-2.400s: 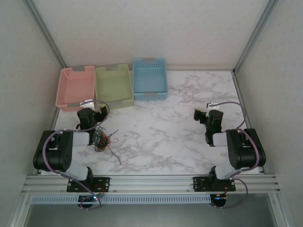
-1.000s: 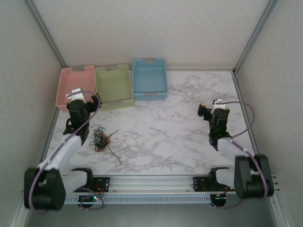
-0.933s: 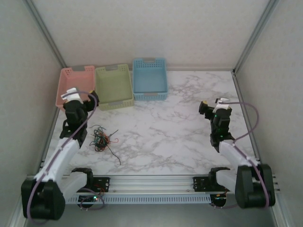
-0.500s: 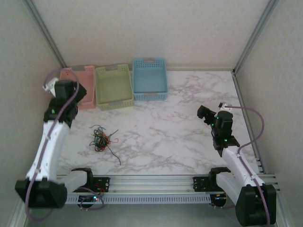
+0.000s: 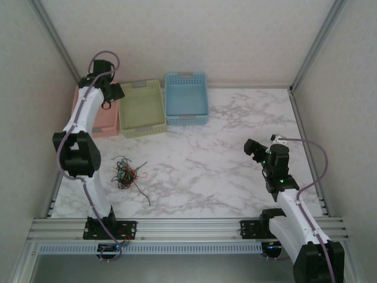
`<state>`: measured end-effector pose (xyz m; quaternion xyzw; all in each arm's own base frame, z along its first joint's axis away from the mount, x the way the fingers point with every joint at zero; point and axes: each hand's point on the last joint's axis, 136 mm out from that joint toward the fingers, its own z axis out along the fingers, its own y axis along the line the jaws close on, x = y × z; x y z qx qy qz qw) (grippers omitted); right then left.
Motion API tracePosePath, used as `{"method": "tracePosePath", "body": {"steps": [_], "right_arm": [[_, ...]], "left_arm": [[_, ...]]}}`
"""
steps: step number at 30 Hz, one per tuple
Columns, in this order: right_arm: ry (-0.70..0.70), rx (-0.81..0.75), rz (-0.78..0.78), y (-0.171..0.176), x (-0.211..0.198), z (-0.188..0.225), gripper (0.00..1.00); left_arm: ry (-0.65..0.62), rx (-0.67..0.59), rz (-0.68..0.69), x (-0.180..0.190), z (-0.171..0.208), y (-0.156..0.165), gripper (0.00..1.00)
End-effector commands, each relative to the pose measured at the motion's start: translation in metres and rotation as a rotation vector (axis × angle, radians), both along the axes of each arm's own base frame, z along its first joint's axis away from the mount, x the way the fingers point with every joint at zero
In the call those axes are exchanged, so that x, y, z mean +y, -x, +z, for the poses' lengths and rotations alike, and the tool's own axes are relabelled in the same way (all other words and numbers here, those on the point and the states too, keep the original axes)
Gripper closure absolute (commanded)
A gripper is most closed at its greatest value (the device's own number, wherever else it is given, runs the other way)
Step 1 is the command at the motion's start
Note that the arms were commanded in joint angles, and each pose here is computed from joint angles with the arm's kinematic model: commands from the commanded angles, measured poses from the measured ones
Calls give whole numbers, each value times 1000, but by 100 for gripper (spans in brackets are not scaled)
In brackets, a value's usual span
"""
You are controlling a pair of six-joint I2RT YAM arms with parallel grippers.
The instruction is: Untangle the cables
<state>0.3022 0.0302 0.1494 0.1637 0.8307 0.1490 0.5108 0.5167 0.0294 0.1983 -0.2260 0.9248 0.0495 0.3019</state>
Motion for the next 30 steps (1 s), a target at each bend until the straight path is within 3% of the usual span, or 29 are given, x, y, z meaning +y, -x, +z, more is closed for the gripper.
{"method": "tracePosePath", "body": {"steps": [1,10,20,27,30], "right_arm": [[-20,-5,16,3,5,-1,5],[-21,4,16,2,5,-3,6],[-22,6,16,2,5,-4,6],[-20,11,17,1,5,-4,7],[-20,14,18,0,5,-5,7]], "left_arm": [[14,114,-50,-1,-22,0,16],[26,194,-76,-3,-71,-23,18],[53,235,-95,-8,-100,-29,25],[65,252,-102,-11,-111,-32,35],[73,245,-106,-14,-111,-34,47]]}}
